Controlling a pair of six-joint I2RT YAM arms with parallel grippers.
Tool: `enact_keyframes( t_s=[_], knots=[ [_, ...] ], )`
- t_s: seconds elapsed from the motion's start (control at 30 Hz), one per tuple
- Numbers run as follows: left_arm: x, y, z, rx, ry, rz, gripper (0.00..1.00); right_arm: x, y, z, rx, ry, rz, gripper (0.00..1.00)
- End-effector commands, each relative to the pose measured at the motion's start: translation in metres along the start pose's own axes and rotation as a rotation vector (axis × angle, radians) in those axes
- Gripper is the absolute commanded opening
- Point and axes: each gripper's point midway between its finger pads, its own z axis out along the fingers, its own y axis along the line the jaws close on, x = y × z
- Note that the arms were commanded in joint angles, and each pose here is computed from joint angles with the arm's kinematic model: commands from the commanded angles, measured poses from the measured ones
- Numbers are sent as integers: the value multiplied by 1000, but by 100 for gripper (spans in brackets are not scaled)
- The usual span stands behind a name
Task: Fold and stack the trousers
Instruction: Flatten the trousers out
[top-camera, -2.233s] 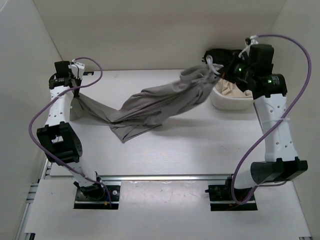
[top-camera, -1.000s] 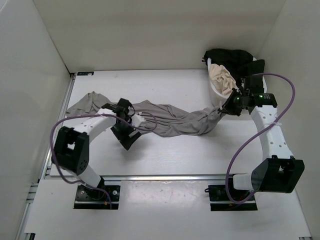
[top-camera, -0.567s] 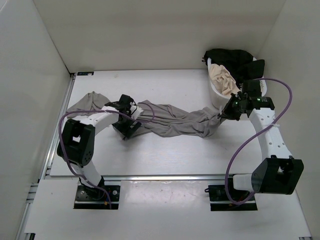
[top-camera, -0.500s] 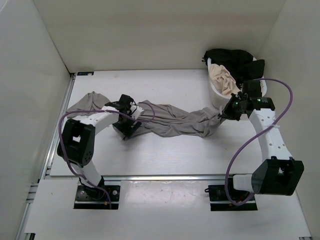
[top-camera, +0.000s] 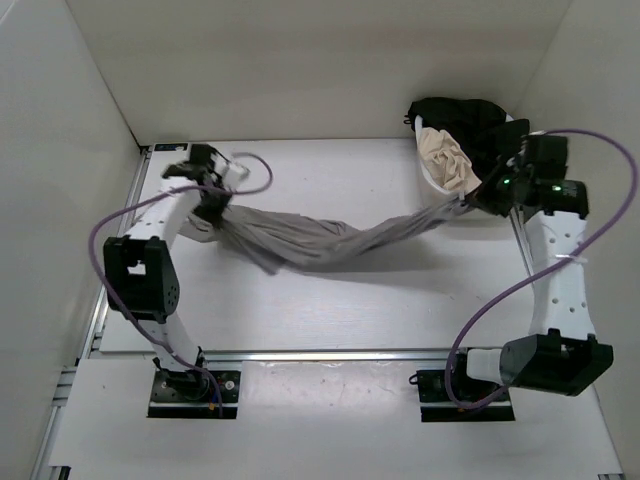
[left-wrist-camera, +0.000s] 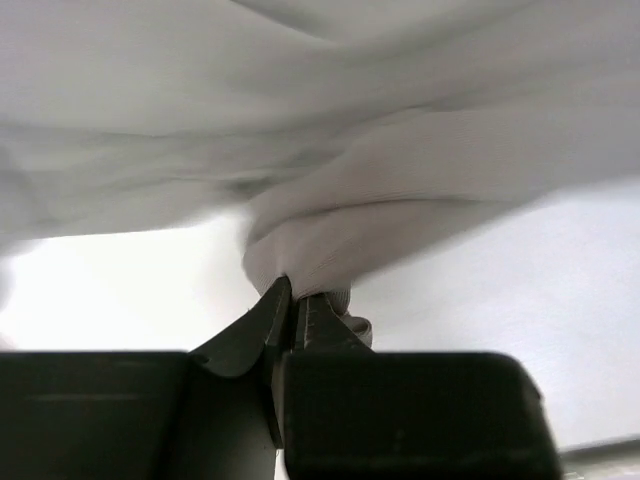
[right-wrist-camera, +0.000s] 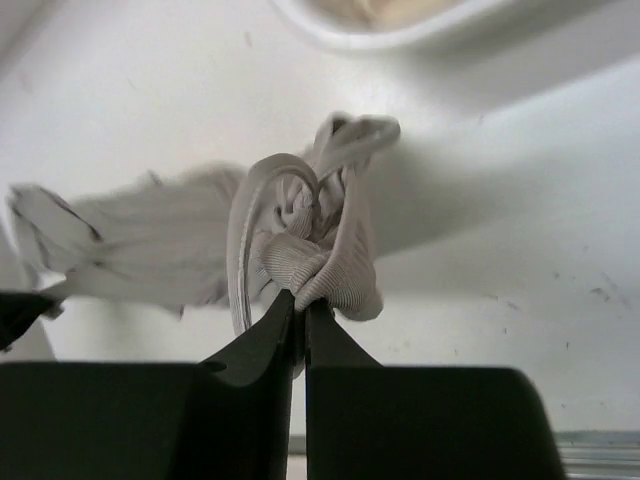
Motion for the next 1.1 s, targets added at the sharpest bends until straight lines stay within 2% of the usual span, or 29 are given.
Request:
enact_keyframes(
  t_s=[0.0,0.07,0.17,0.23,0.5,0.67,0.87,0.9,0.93,0.97,1.0,1.07],
  knots=[
    [-29,90,-111,-199,-181,2,14,-49,11,-52,-55,-154,38,0],
    [-15,109,-116,-218,-124,20,14,-61,10,-67,-51,-194,61,0],
    [1,132,-115,-241,-73,-17,14,-57,2,-60,-33,-175,89,0],
    [11,142,-110,-238,-48,-48,14,-35,-11,-40,-5,-93,128,0],
    [31,148,-100,-234,34,-26,14,40,-60,5,91,54,194,0],
    [74,121,-75,-140,190,-9,14,83,-93,21,191,133,222,0],
    [111,87,-73,-69,257,-11,14,100,-114,15,248,138,269,0],
    [129,72,-68,-22,309,-11,18,106,-119,12,269,141,280,0],
    [139,61,-69,11,330,2,26,113,-124,12,289,153,295,0],
    [150,51,-68,42,364,2,38,120,-126,13,294,164,299,0],
    [170,32,-65,110,417,7,64,139,-135,14,317,194,335,0],
    [176,19,-69,139,402,0,72,154,-142,16,336,215,371,0]
  ],
)
